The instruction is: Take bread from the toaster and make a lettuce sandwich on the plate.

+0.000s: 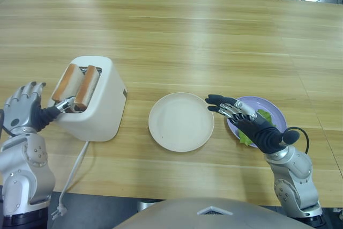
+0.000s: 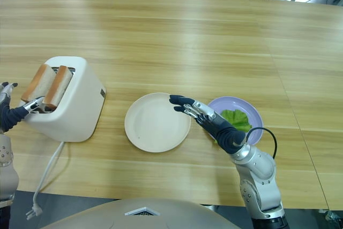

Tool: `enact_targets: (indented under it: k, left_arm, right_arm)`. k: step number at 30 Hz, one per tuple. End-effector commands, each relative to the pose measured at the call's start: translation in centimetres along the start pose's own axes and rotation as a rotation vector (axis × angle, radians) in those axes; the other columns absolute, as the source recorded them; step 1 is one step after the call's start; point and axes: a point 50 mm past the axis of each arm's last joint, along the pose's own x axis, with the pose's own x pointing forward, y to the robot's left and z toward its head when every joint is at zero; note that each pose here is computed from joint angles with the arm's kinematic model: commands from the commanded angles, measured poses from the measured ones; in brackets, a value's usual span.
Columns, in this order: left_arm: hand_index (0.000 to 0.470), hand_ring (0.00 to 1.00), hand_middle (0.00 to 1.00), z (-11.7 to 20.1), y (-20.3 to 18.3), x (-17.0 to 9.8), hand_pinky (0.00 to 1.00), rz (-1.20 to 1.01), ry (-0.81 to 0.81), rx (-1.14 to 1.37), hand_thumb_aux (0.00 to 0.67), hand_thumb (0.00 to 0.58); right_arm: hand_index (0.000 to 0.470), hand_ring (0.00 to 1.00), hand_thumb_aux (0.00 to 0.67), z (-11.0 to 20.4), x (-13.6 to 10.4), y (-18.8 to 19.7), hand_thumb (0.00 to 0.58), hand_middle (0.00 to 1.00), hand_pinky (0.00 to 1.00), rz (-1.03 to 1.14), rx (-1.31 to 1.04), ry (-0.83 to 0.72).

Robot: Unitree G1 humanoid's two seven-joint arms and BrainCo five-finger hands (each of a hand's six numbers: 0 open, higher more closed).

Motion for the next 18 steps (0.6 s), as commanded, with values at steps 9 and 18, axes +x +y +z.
enact_targets:
  k: [9, 18]
  left_arm:
    - [0.46, 1.0, 1.0, 2.9, 2.2, 0.6, 1.0, 0.164, -0.219, -0.238, 0.67, 0.58]
    - [0.46, 1.0, 1.0, 3.7, 8.1, -0.7, 1.0, 0.56, -0.36, -0.445, 0.67, 0.58]
  right_arm:
    - [0.0, 0.0, 0.0, 0.0, 0.1, 0.1, 0.0, 0.0, 0.0, 0.021, -0.044, 0.024]
    - [0.0, 0.0, 0.0, -0.5, 0.4, -1.3, 0.0, 0.0, 0.0, -0.087, -0.271, 0.178]
